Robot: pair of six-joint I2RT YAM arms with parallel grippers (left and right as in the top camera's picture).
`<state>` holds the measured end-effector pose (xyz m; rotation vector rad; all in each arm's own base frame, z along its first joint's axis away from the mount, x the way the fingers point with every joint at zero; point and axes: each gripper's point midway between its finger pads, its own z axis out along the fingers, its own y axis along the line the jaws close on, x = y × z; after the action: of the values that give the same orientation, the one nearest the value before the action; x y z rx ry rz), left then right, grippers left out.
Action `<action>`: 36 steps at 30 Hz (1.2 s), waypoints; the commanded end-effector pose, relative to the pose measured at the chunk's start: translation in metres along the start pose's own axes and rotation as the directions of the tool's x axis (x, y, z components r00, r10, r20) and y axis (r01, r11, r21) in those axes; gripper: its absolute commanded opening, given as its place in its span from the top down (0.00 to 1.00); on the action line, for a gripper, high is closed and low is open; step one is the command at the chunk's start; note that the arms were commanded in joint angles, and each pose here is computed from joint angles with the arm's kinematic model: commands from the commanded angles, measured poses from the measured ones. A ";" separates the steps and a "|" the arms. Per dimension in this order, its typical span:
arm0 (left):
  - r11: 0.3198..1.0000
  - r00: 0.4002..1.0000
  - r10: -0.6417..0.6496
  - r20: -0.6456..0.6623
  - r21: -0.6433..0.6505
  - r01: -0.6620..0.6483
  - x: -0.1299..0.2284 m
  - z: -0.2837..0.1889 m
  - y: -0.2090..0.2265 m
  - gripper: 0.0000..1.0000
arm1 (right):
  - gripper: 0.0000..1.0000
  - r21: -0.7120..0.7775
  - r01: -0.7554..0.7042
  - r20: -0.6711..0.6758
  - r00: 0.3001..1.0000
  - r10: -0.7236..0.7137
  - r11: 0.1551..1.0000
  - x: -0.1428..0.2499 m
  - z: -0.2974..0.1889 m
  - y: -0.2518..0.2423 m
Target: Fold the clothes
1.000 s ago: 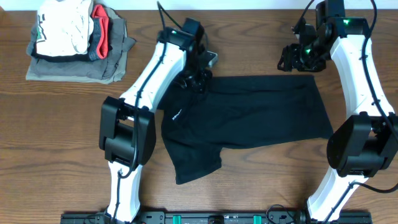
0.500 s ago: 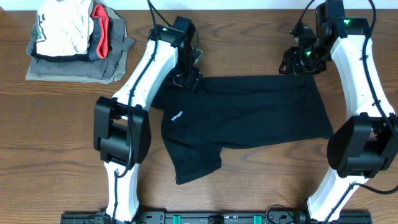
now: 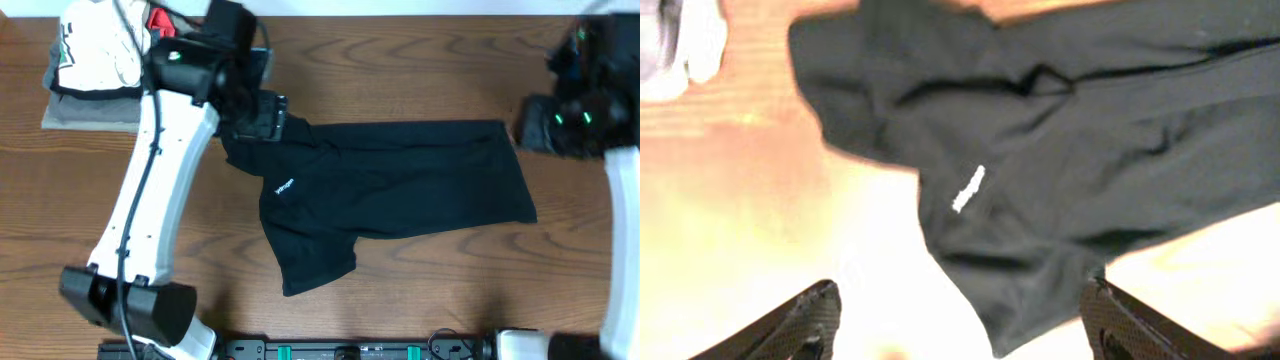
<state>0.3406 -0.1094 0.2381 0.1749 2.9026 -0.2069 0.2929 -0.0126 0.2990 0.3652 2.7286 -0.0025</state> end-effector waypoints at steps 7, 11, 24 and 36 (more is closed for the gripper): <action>0.986 0.964 -0.165 -0.207 -0.061 0.155 0.046 0.041 0.006 0.16 | 0.37 0.181 -0.194 0.004 0.981 0.196 0.964 0.041 0.006 -0.037; 0.990 0.927 -0.138 -0.350 -0.067 0.123 0.086 0.077 -0.001 0.16 | 0.37 0.185 -0.186 -0.035 0.980 0.195 0.965 0.049 0.042 -0.035; 0.988 0.877 -0.141 -0.460 -0.016 0.151 0.170 0.159 -0.025 0.17 | 0.36 0.094 -0.106 -0.043 0.993 0.110 0.990 0.046 0.093 -0.018; 0.977 0.873 -0.177 -0.455 0.023 0.210 0.224 0.179 -0.014 0.34 | 0.36 0.088 -0.084 -0.027 0.996 0.087 0.993 0.042 0.093 -0.017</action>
<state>0.1687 -0.1272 0.0167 -0.0486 3.3629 -0.3063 0.2857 -0.0262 0.1957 0.5450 2.7461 -0.0970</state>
